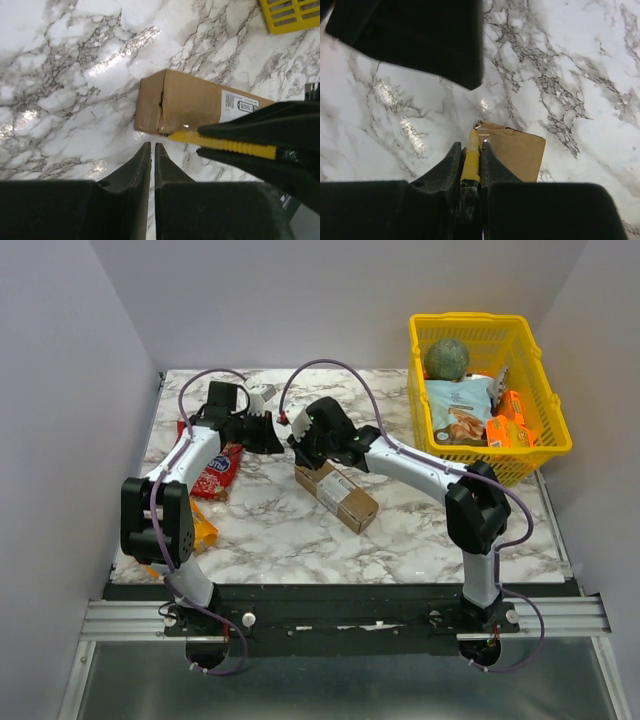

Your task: Unpack the express box

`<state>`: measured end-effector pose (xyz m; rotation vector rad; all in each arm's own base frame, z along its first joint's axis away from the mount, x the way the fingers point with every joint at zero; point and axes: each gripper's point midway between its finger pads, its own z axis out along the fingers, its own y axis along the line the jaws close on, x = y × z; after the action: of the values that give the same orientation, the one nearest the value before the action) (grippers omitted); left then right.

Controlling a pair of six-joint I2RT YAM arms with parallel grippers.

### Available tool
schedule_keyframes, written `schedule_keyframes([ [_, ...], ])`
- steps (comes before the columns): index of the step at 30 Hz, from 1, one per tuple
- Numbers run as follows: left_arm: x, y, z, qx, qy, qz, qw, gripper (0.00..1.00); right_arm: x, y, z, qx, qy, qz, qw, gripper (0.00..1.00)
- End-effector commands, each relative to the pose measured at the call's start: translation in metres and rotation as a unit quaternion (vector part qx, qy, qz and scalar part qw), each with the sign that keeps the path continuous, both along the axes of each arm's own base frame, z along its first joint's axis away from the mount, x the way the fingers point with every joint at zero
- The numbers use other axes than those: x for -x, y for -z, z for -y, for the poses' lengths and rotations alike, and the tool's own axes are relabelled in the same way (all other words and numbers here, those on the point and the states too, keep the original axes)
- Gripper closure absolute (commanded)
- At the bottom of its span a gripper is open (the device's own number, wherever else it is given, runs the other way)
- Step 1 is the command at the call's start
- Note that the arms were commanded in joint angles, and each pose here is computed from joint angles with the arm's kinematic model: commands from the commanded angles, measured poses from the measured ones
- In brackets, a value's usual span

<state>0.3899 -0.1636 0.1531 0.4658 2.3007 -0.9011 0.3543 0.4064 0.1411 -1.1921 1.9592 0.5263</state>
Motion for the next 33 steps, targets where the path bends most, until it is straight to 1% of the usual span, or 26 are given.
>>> schedule_keyframes([
  [1, 0.007, -0.016, 0.005, 0.034, -0.015, 0.032, 0.999, 0.89, -0.023, -0.017, -0.004, -0.013, 0.036, 0.041, 0.998, 0.99],
  [3, 0.013, -0.01, 0.009, 0.05, -0.011, 0.022, 0.998, 0.91, -0.022, -0.015, 0.004, -0.003, 0.046, 0.043, 0.998, 0.99],
  [5, 0.015, -0.011, 0.016, 0.077, -0.003, 0.014, 0.997, 0.95, -0.017, -0.013, 0.015, 0.006, 0.056, 0.044, 0.997, 1.0],
  [6, 0.01, -0.017, 0.02, 0.092, 0.005, 0.035, 0.995, 0.96, -0.016, -0.012, 0.018, 0.008, 0.061, 0.043, 0.997, 1.0],
  [7, 0.011, -0.021, 0.027, 0.113, 0.023, 0.034, 0.993, 0.99, -0.016, -0.014, 0.022, 0.009, 0.069, 0.047, 0.996, 1.0],
  [8, 0.009, -0.024, 0.031, 0.128, 0.021, 0.028, 0.991, 1.0, -0.015, -0.008, 0.025, 0.015, 0.073, 0.045, 0.996, 1.0],
  [9, -0.001, -0.034, 0.034, 0.14, 0.024, 0.044, 0.989, 1.0, -0.015, -0.007, 0.026, 0.015, 0.076, 0.044, 0.996, 1.0],
  [11, -0.011, -0.027, 0.04, 0.158, 0.021, 0.015, 0.987, 1.0, -0.015, -0.006, 0.025, 0.015, 0.077, 0.043, 0.996, 0.99],
  [13, -0.02, -0.027, 0.043, 0.163, 0.017, 0.002, 0.986, 1.0, -0.02, -0.004, 0.028, 0.019, 0.091, 0.047, 0.995, 1.0],
  [14, -0.019, -0.028, 0.041, 0.16, 0.012, 0.002, 0.987, 1.0, -0.021, -0.001, 0.028, 0.022, 0.096, 0.044, 0.994, 1.0],
  [15, -0.012, -0.019, 0.039, 0.157, 0.007, -0.003, 0.988, 1.0, -0.023, -0.004, 0.027, 0.018, 0.099, 0.045, 0.994, 0.99],
  [16, -0.005, -0.032, 0.035, 0.155, -0.001, 0.022, 0.988, 1.0, -0.024, -0.003, 0.026, 0.018, 0.1, 0.044, 0.994, 1.0],
  [17, -0.002, -0.033, 0.028, 0.15, -0.02, 0.034, 0.988, 1.0, -0.024, -0.003, 0.025, 0.016, 0.101, 0.043, 0.994, 1.0],
  [18, 0.007, -0.01, 0.014, 0.134, -0.061, 0.031, 0.989, 1.0, -0.024, 0.0, 0.024, 0.016, 0.103, 0.039, 0.994, 1.0],
  [19, 0.018, -0.03, 0.009, 0.133, -0.06, 0.077, 0.986, 1.0, -0.024, 0.0, 0.022, 0.014, 0.102, 0.037, 0.994, 1.0],
  [20, 0.028, -0.032, 0.008, 0.123, -0.048, 0.106, 0.985, 1.0, -0.023, 0.001, 0.023, 0.014, 0.101, 0.033, 0.994, 0.99],
  [21, 0.049, -0.02, 0.015, 0.111, -0.014, 0.129, 0.985, 1.0, -0.023, 0.004, 0.022, 0.015, 0.102, 0.028, 0.994, 1.0],
  [22, 0.063, -0.035, 0.016, 0.082, 0.032, 0.209, 0.974, 1.0, -0.023, 0.004, 0.021, 0.014, 0.103, 0.026, 0.994, 1.0],
  [23, 0.071, -0.032, 0.016, 0.063, 0.048, 0.239, 0.968, 1.0, -0.022, 0.005, 0.021, 0.014, 0.101, 0.023, 0.994, 1.0],
  [24, 0.083, -0.022, 0.018, 0.054, 0.063, 0.254, 0.963, 1.0, -0.02, 0.006, 0.021, 0.014, 0.1, 0.02, 0.995, 1.0],
  [26, 0.097, -0.028, 0.029, 0.04, 0.113, 0.306, 0.944, 1.0, -0.02, 0.007, 0.022, 0.017, 0.1, 0.017, 0.995, 0.99],
  [27, 0.103, -0.027, 0.034, 0.036, 0.13, 0.311, 0.941, 1.0, -0.019, 0.008, 0.021, 0.018, 0.099, 0.015, 0.995, 0.99],
  [28, 0.113, -0.027, 0.05, 0.035, 0.162, 0.322, 0.932, 1.0, -0.019, 0.01, 0.021, 0.019, 0.1, 0.013, 0.995, 1.0],
  [29, 0.113, -0.026, 0.055, 0.017, 0.171, 0.342, 0.924, 1.0, -0.019, 0.011, 0.022, 0.02, 0.101, 0.011, 0.995, 1.0],
  [32, 0.122, -0.031, 0.087, 0.002, 0.201, 0.396, 0.896, 1.0, -0.014, 0.012, 0.018, 0.015, 0.092, -0.001, 0.996, 1.0],
  [33, 0.124, -0.036, 0.098, 0.001, 0.212, 0.423, 0.881, 1.0, -0.014, 0.012, 0.018, 0.014, 0.092, -0.001, 0.996, 1.0],
])
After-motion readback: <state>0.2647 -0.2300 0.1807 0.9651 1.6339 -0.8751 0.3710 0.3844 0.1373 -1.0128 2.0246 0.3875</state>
